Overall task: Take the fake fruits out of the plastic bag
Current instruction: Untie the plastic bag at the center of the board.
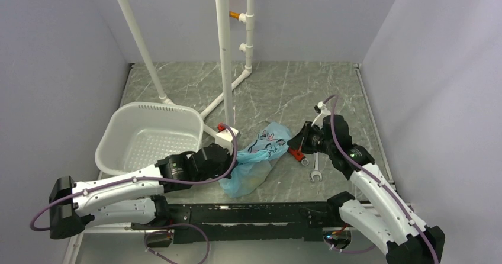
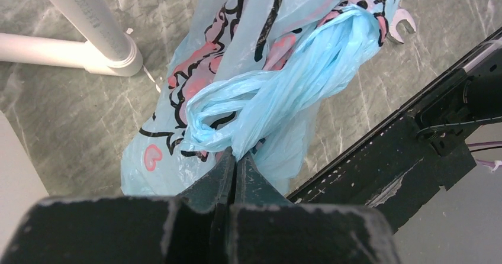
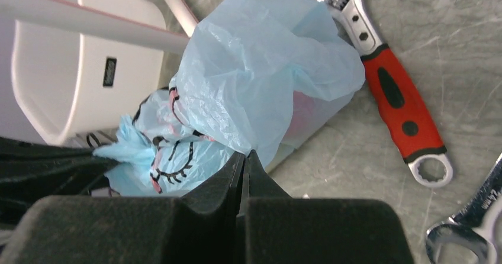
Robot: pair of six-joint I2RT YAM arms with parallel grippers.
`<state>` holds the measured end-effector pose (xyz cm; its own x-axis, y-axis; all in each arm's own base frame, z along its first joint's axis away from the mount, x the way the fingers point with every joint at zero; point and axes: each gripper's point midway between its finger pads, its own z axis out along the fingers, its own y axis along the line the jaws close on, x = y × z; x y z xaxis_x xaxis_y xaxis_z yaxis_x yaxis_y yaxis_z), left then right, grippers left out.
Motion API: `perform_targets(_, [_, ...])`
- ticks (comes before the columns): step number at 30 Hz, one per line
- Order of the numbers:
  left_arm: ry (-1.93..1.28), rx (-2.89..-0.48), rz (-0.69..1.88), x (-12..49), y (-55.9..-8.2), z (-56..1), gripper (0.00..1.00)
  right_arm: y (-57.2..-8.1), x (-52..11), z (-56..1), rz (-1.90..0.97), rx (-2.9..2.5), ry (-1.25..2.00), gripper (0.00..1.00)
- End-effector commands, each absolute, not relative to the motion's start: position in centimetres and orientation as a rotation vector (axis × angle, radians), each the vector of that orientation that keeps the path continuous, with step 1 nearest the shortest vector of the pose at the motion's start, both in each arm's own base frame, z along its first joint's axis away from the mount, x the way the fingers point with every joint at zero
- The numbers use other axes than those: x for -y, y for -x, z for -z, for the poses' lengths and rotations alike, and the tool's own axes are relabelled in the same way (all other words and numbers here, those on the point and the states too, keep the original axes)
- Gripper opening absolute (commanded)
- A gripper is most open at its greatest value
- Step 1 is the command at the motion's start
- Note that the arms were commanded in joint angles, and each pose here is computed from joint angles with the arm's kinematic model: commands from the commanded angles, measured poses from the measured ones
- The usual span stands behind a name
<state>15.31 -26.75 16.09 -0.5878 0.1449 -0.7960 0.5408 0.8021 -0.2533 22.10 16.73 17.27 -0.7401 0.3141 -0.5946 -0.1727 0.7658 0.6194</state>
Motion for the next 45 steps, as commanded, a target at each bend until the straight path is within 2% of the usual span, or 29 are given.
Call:
perform_targets(1, [-0.468, -2.152, 0.603, 26.1, -15.7, -16.6, 0.0, -21.4, -15.6, -19.7, -0.772, -2.218, 0.087, 0.0])
perform_targets(2, [-0.459, -2.152, 0.601, 26.2, -15.8, -16.7, 0.0, -20.9, -15.7, -20.2, -0.782, -2.209, 0.136, 0.06])
perform_targets(5, [-0.455, -2.15, 0.606, 26.7, -16.0, -16.7, 0.0, -19.2, -16.9, -22.0, -0.851, -2.177, 0.257, 0.39])
perform_targets(6, [-0.456, -2.148, 0.609, 26.9, -16.1, -16.7, 0.0, -18.6, -17.5, -22.7, -0.866, -2.155, 0.284, 0.47])
perform_targets(8, [-0.456, -2.15, 0.602, 27.0, -16.2, -16.7, 0.0, -17.0, -19.0, -24.1, -0.873, -2.105, 0.347, 0.57])
perform_targets(10, [-0.453, -2.153, 0.597, 27.2, -16.4, -16.7, 0.0, -15.8, -20.5, -24.7, -0.855, -2.082, 0.407, 0.6])
perform_targets(13, [-0.457, -2.156, 0.604, 27.5, -16.4, -16.6, 0.0, -14.4, -23.8, -23.8, -0.855, -2.113, 0.506, 0.61])
perform_targets(18, [-0.453, -2.171, 0.606, 27.4, -16.2, -16.7, 0.0, -12.5, -28.2, -21.7, -0.676, -2.078, 0.649, 0.63])
perform_targets(23, [-0.463, -2.172, 0.638, 27.3, -15.7, -16.4, 0.0, -13.7, -27.9, -19.6, -0.416, -1.898, 0.841, 0.64])
perform_targets(29, [-0.466, -2.174, 0.671, 27.3, -15.2, -16.5, 0.0, -14.2, -29.3, -20.2, -0.287, -1.663, 1.032, 0.62])
perform_targets(35, [-0.443, -2.154, 0.698, 27.0, -15.4, -17.1, 0.0, -13.4, -30.3, -18.0, -0.144, -1.503, 1.269, 0.49])
perform_targets(37, [-0.437, -2.154, 0.707, 26.9, -15.4, -17.2, 0.0, -13.6, -29.9, -17.5, -0.059, -1.46, 1.304, 0.48])
perform_targets(42, [-0.433, -2.162, 0.705, 27.0, -15.6, -17.0, 0.0, -15.2, -29.1, -17.1, 0.214, -1.404, 1.277, 0.45])
perform_targets(45, [-0.431, -2.165, 0.715, 27.1, -15.6, -16.9, 0.0, -16.2, -28.6, -17.6, 0.346, -1.39, 1.208, 0.34])
